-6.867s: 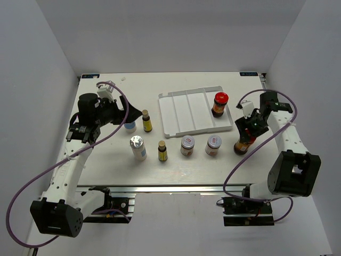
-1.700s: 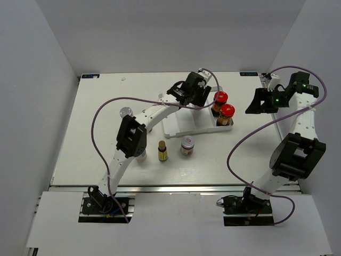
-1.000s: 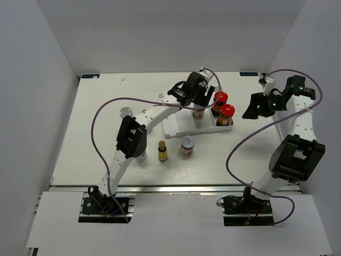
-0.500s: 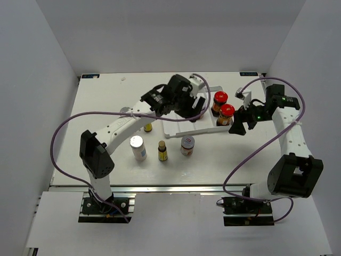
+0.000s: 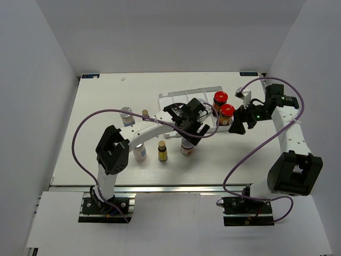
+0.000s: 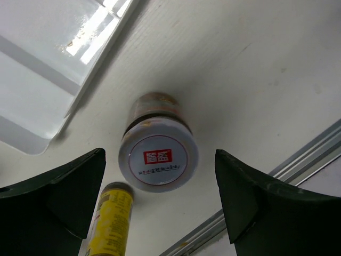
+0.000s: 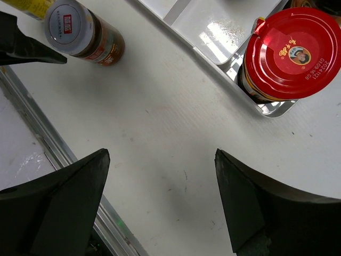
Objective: Organize the condiment bottles
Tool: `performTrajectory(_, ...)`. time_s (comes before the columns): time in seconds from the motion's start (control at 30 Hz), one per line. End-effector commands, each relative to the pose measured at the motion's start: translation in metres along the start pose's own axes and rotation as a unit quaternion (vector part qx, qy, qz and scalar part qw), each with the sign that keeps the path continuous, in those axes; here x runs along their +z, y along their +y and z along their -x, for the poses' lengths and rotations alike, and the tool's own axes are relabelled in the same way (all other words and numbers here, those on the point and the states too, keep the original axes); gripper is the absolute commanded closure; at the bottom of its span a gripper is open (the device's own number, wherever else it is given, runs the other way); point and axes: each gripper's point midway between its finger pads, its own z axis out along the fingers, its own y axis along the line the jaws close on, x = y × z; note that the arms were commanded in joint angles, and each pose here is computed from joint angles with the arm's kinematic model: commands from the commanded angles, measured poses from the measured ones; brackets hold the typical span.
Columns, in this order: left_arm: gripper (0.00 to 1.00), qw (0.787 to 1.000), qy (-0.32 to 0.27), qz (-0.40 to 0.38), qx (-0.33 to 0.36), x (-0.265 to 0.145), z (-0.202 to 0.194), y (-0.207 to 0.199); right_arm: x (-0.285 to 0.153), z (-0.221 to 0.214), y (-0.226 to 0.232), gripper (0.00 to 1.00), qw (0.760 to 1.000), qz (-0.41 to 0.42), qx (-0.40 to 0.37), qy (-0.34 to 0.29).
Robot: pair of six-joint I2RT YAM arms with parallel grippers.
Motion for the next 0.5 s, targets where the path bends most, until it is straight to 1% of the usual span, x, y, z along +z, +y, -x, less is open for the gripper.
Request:
performTrajectory(0.0, 0.07, 0.999, -0.014, 0.037, -0.005, -0.012, 0.004, 0.011, -0.006, 0.01, 0.0, 0.15, 1.0, -0.011, -0.018, -0.016)
performTrajectory(0.13, 0.08, 1.0, 0.005, 0.023, -0.002, -0.001, -0.006, 0.008, -0.005, 0.011, 0.0, 0.15, 1.0, -0.013, -0.014, -0.018)
performTrajectory(0.23, 0.11, 1.0, 0.013, 0.01, -0.001, 0.006, -0.013, 0.004, -0.006, 0.011, -0.002, 0.15, 1.0, -0.017, -0.015, -0.016)
performTrajectory(0.27, 0.12, 1.0, 0.019, -0.01, 0.0, 0.008, -0.016, -0.004, -0.006, 0.011, -0.003, 0.15, 1.0, -0.02, -0.016, -0.015)
performTrajectory(0.47, 0.14, 0.999, 0.039, -0.007, 0.002, 0.018, -0.029, -0.004, -0.006, 0.012, -0.005, 0.15, 1.0, -0.021, -0.015, -0.014)
